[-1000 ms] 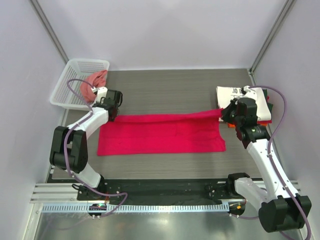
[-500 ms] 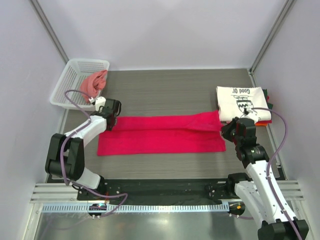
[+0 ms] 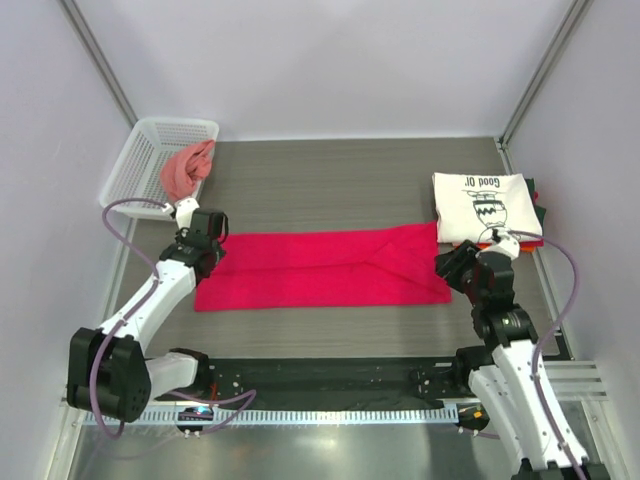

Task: Fold and stack the t-shirts
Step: Fold the tshirt

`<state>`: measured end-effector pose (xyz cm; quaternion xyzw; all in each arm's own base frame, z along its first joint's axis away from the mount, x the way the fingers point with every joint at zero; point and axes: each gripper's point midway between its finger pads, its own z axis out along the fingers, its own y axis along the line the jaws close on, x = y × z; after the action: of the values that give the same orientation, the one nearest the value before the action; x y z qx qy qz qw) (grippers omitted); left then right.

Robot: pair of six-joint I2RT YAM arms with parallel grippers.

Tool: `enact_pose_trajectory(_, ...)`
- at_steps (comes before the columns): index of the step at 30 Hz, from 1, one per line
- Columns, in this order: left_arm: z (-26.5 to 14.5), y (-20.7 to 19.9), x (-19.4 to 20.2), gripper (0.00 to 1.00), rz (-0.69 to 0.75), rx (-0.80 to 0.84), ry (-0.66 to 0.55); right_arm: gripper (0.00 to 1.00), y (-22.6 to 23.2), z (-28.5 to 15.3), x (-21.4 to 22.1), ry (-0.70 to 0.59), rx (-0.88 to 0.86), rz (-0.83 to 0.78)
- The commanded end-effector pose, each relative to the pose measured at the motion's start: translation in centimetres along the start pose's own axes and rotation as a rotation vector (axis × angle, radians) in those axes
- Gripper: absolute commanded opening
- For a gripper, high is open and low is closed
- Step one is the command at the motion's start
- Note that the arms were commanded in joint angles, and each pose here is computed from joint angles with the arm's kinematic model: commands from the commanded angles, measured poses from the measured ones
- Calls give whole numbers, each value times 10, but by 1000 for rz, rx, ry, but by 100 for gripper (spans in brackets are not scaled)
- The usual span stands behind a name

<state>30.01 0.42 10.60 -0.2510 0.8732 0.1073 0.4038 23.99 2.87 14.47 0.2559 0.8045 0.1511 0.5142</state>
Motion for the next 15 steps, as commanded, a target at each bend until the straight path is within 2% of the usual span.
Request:
enact_pose_trajectory(1,-9,-35,-10,35,-31,142,37,55,29,15,-2,95,-89,-72)
enact_pose_trajectory(7,-23,-92,-12,44,-3,293,103,56,52,54,11,263,-136,-115)
enact_pose_trajectory(11,-38,-146,-13,51,20,403,134,58,68,81,10,279,-148,-128)
enact_pose_trajectory(12,-36,-161,0,52,56,419,162,58,70,86,14,296,-144,-129)
enact_pose_trajectory(13,-41,-181,-11,52,50,458,144,58,72,92,16,306,-145,-130)
enact_pose_trajectory(15,-44,-209,-4,52,83,509,174,59,77,108,23,340,-146,-137)
